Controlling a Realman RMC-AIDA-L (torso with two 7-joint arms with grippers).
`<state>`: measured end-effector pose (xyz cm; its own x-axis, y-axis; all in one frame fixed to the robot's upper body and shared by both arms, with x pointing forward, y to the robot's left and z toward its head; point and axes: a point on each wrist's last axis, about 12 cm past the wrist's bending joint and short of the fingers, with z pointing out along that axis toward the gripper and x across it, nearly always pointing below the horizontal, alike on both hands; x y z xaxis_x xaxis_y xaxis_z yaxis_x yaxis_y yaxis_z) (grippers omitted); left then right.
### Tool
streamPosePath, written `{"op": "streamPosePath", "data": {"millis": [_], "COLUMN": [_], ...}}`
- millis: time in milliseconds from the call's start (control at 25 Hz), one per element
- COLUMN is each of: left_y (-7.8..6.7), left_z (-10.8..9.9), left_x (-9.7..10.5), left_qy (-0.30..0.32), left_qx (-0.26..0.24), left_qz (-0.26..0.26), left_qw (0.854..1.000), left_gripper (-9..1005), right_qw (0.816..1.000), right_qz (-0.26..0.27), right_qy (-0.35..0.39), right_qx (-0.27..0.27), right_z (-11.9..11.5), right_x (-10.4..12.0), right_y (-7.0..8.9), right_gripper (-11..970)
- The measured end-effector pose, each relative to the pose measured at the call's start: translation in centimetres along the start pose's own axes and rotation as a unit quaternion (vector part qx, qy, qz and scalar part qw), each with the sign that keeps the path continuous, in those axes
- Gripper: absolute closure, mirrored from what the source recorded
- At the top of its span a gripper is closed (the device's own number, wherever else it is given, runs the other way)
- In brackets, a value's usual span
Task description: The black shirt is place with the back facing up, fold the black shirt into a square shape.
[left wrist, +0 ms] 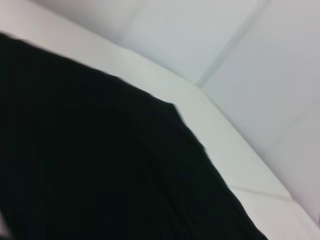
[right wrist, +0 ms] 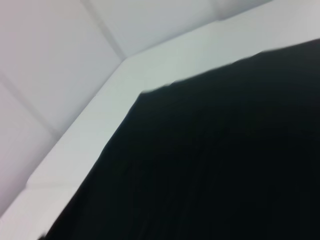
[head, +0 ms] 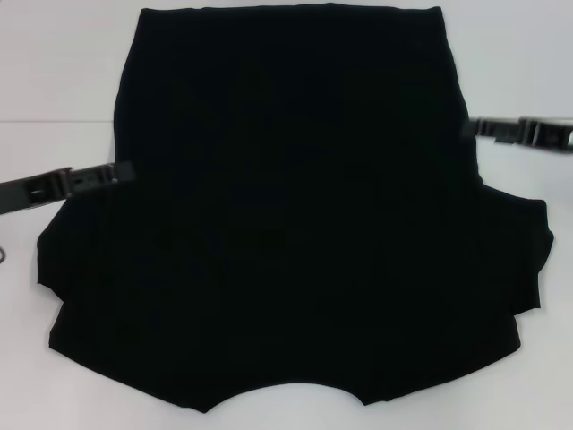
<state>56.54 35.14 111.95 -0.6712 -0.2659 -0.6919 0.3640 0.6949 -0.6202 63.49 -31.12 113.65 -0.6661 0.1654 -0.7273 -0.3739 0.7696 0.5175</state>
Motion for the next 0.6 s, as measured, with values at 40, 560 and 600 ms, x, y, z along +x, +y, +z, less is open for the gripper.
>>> {"op": "streamPosePath", "data": {"millis": [40,560,600], "left_y": [0.2,3.7,3.8], "left_z": [-0.4,-2.8,-2.9], "left_x": [0.0,2.5,2.6], "left_qy": [-0.004,0.013,0.017], "left_qx": [-0.006,-0.131,-0.135], "left_qz": [-0.014,-0.129,-0.130], "left_qw": [1.000,0.983,0.982], "left_gripper": [166,426,426], "right_qw": [1.000,1.000,1.000], "right_qz": [0.007,0.023,0.023], "right_qy": [-0.006,-0.018,-0.018], "right_qx": [0.008,0.008,0.008], "right_z": [-0.2,-0.2,-0.2], "right_x": [-0.8,-4.1,-4.1], "right_y": [-0.2,0.6,0.6], "right_gripper": [71,71,71]}}
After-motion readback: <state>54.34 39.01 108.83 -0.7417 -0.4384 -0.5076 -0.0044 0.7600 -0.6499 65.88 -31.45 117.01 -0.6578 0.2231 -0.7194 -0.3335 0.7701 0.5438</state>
